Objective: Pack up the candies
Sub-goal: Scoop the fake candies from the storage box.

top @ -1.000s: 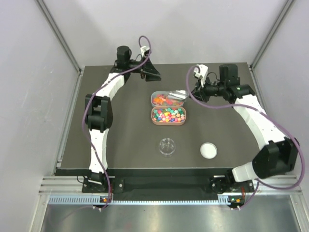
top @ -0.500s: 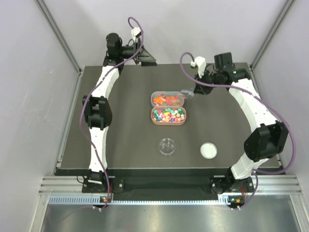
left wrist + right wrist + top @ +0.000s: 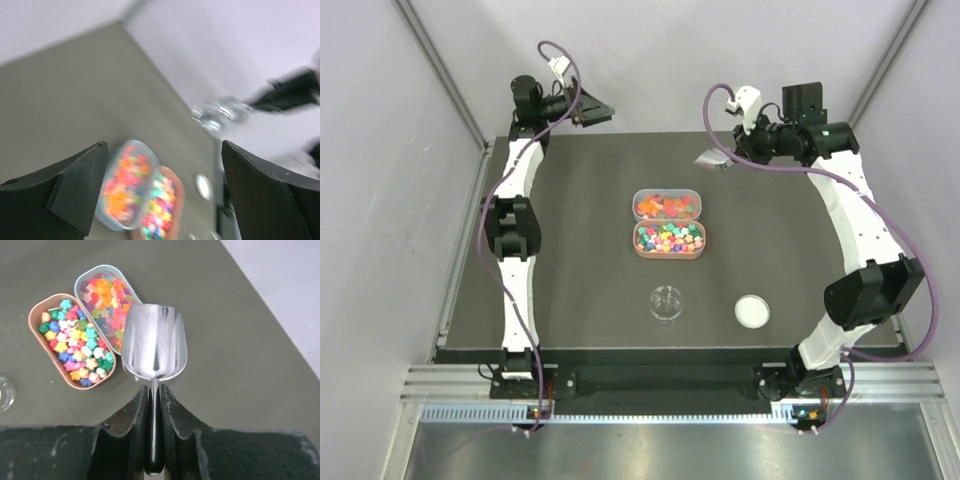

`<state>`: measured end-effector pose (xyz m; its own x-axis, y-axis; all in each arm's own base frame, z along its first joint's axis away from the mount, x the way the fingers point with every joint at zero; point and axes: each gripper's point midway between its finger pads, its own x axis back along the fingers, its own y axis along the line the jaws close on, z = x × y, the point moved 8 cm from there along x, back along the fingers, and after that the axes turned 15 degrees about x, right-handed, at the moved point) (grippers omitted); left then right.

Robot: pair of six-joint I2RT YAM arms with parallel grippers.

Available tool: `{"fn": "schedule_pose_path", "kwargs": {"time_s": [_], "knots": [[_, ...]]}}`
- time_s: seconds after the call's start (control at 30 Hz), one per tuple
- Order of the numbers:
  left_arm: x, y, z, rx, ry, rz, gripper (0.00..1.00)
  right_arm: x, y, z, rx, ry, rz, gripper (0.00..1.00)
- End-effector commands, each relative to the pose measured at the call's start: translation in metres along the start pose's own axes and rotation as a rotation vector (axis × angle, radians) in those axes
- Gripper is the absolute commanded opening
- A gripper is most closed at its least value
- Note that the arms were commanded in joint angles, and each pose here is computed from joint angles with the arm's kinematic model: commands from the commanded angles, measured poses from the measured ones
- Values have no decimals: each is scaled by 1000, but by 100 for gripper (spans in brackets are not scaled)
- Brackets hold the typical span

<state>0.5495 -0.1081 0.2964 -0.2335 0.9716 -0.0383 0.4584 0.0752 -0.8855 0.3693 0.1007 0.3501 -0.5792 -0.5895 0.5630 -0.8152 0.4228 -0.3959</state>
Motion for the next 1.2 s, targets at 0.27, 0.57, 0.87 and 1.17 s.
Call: {"fn": "schedule_pose_path", "kwargs": {"time_s": [0.27, 0.57, 0.87, 1.17], "knots": [[59, 48, -19, -563, -380, -1239, 99, -16, -10, -2, 122, 70, -154, 0], [41, 29, 67, -223, -89, -1170, 99, -65, 6, 2, 477, 297, -326, 0], [-6, 44, 135, -64, 167, -1001, 93, -94, 30, 0, 593, 330, -424, 0], [-13, 57, 156, -18, 218, -995, 92, -112, 32, 19, 593, 406, -455, 0]]}}
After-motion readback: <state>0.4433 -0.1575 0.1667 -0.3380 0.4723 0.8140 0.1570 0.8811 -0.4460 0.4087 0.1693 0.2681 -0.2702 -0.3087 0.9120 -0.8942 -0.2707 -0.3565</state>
